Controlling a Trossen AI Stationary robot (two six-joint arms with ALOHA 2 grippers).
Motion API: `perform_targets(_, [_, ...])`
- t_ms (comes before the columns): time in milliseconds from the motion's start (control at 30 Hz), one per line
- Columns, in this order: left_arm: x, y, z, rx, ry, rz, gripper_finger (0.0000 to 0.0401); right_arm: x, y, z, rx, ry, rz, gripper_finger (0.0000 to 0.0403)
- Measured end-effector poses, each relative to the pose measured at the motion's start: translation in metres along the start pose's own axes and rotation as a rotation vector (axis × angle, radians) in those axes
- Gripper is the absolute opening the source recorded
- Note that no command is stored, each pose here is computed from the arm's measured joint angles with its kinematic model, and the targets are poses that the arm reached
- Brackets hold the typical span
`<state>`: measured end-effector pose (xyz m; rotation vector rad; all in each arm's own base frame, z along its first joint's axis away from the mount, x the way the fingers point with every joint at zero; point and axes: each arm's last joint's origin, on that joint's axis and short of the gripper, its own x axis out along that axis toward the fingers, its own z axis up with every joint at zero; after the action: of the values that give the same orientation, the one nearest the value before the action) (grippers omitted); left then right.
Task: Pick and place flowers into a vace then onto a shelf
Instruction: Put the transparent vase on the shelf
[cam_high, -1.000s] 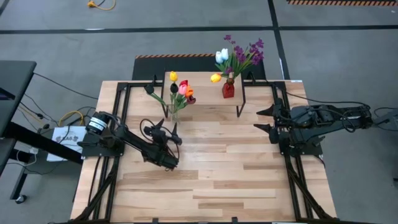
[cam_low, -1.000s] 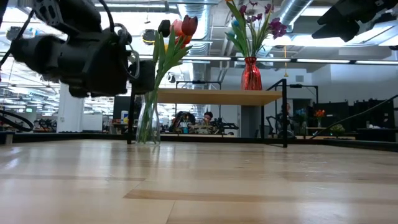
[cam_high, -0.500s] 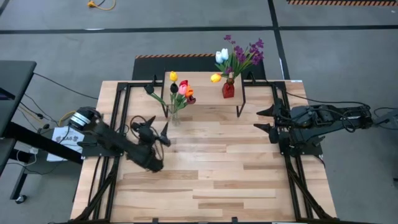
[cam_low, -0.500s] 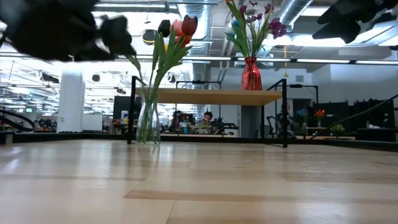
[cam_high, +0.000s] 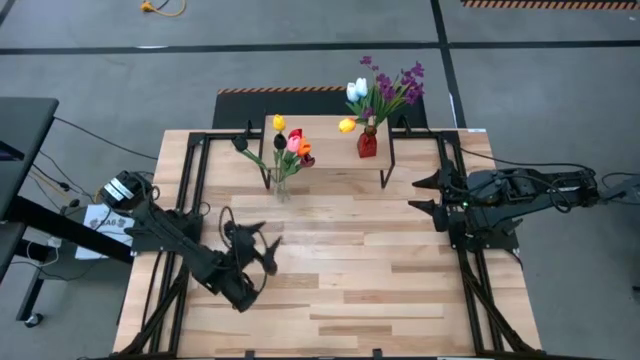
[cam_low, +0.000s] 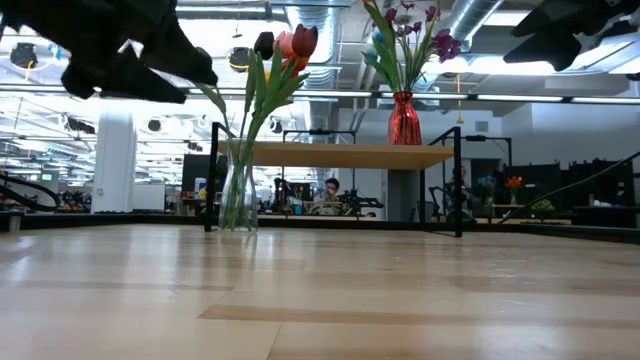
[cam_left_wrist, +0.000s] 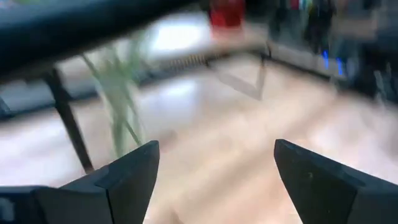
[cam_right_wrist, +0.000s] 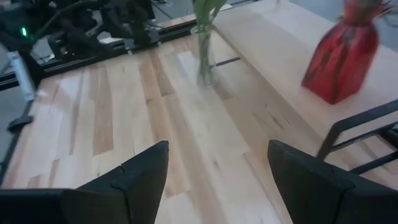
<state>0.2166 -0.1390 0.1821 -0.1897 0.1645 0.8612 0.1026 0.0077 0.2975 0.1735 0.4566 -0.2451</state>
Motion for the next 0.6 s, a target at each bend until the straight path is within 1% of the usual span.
perform_targets(33, [-0.001, -0.006, 0.002, 0.011, 0.069, -0.030, 0.0304, 0.000, 0.000, 0.000, 0.000, 0.004, 0.012, 0.0268])
perform_targets(67, [-0.002, -0.013, 0.005, 0.023, 0.141, -0.082, 0.0301, 0.000, 0.001, 0.000, 0.001, 0.009, 0.028, 0.0268])
perform_targets(100, [-0.004, -0.022, 0.008, 0.025, 0.213, -0.159, 0.0297, 0.000, 0.001, -0.001, 0.004, 0.016, 0.046, 0.0268])
perform_targets(167, [-0.010, -0.036, 0.018, 0.063, 0.313, -0.358, 0.0288, 0.000, 0.002, -0.001, 0.002, 0.031, 0.077, 0.0268])
perform_targets(200, [-0.016, -0.041, 0.026, 0.052, 0.338, -0.459, 0.0283, 0.000, 0.003, -0.001, 0.001, 0.036, 0.085, 0.0268])
perform_targets(233, [-0.020, -0.043, 0.035, 0.045, 0.339, -0.533, 0.0279, 0.001, 0.003, -0.002, -0.002, 0.048, 0.092, 0.0268])
perform_targets(267, [-0.025, -0.043, 0.044, 0.043, 0.324, -0.582, 0.0276, 0.002, 0.004, -0.003, -0.011, 0.060, 0.097, 0.0268])
perform_targets(300, [-0.028, -0.041, 0.052, 0.050, 0.299, -0.603, 0.0273, 0.002, 0.004, -0.003, -0.019, 0.070, 0.101, 0.0268])
perform_targets(333, [-0.030, -0.037, 0.057, 0.069, 0.258, -0.595, 0.0271, 0.003, 0.005, -0.004, -0.025, 0.079, 0.106, 0.0268])
perform_targets(400, [-0.031, -0.025, 0.061, 0.116, 0.171, -0.531, 0.0268, 0.003, 0.007, -0.006, -0.041, 0.099, 0.117, 0.0268])
perform_targets(467, [-0.024, -0.008, 0.057, 0.147, 0.128, -0.463, 0.0268, 0.004, 0.010, -0.007, -0.055, 0.112, 0.132, 0.0268])
perform_targets(500, [-0.018, 0.001, 0.053, 0.144, 0.125, -0.445, 0.0268, 0.005, 0.011, -0.008, -0.060, 0.111, 0.143, 0.0268])
perform_targets(567, [-0.002, 0.022, 0.040, 0.133, 0.132, -0.438, 0.0268, 0.007, 0.013, -0.013, -0.069, 0.125, 0.153, 0.0268])
perform_targets(600, [0.006, 0.033, 0.033, 0.115, 0.126, -0.452, 0.0268, 0.009, 0.014, -0.015, -0.073, 0.125, 0.152, 0.0268])
